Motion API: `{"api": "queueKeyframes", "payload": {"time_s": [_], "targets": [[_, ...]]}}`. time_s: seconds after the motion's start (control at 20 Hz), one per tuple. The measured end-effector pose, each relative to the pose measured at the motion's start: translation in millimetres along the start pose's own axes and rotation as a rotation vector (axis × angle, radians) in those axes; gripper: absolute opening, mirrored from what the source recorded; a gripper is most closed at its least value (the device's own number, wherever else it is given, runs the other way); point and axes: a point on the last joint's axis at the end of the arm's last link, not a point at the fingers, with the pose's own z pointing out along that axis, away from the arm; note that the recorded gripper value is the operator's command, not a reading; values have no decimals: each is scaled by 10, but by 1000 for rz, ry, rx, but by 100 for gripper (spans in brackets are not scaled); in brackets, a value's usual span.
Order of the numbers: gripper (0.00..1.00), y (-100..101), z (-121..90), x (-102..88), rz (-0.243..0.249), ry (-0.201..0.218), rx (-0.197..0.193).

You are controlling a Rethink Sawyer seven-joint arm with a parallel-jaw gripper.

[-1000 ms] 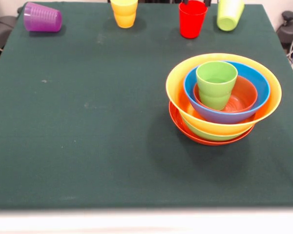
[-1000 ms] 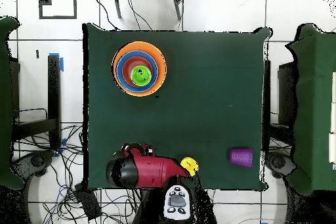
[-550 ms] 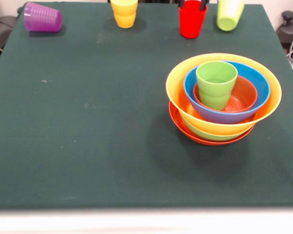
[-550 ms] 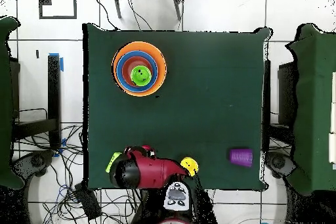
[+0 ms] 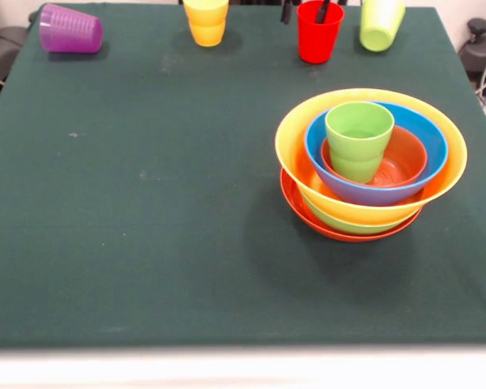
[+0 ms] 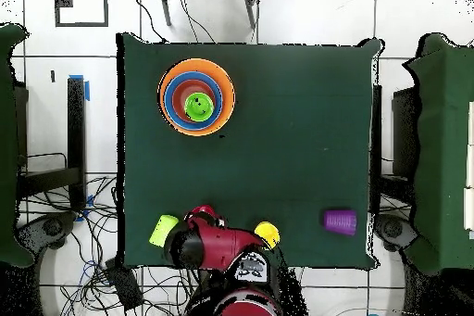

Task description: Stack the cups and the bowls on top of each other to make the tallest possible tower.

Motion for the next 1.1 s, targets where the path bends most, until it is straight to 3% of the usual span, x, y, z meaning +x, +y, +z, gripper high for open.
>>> {"api": "queueKeyframes", "payload": {"time_s": [0.4,0.65,0.7,0.85,1.1], "targets": [[100,-46,152,130,0,31,13],[100,-50,233,174,-4,25,14],[0,-60,275,189,-5,15,16],[0,-63,289,197,-7,12,17],[0,-15,245,139,-22,-36,16]]}}
